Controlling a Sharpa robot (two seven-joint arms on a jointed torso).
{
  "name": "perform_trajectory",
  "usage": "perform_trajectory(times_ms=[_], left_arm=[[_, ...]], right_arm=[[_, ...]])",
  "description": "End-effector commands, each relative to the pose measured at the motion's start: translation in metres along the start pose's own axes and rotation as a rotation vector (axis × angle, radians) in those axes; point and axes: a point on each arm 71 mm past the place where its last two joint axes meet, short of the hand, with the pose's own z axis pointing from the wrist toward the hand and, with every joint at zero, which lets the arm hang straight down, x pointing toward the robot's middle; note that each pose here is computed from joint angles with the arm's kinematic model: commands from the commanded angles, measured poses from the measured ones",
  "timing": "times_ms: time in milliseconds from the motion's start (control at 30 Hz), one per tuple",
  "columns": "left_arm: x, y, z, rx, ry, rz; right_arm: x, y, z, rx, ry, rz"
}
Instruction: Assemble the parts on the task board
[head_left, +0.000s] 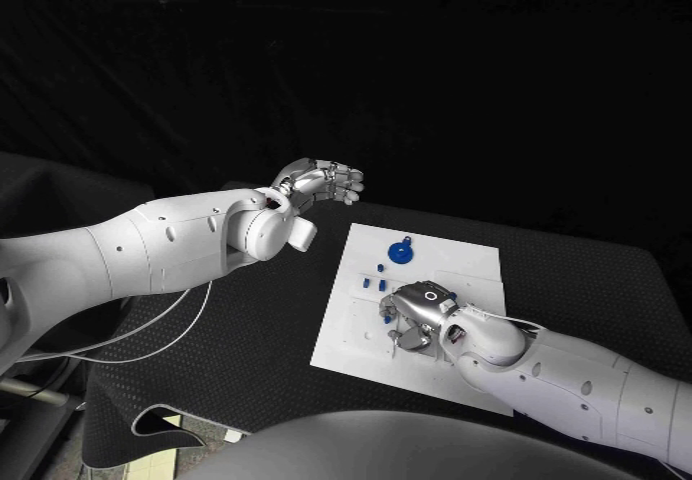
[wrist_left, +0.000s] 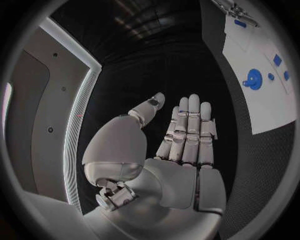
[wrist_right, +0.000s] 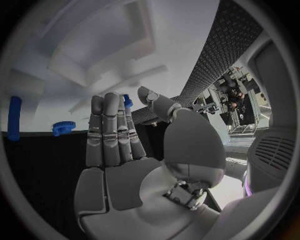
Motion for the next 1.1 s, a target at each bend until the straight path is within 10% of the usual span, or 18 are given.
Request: perform_trajectory(times_ms=[33,633,1100], left_arm=[[0.0010,-0.0014,0.0001,0.006,0.013,-0.010],[-0.0052,-0.0010,-0.0022,0.003,0.003,-0.007],[-0.0057,-0.0008,-0.0022,0.001,0.002,-0.007]], right_arm=[[-0.004,0.001,-0.003,0.001,-0.046,0.018],[-0.068,-0.012,-0.013,0.029,-0.196,0.075],[-0.095,-0.078,-0.034,0.189,0.008,0.000]])
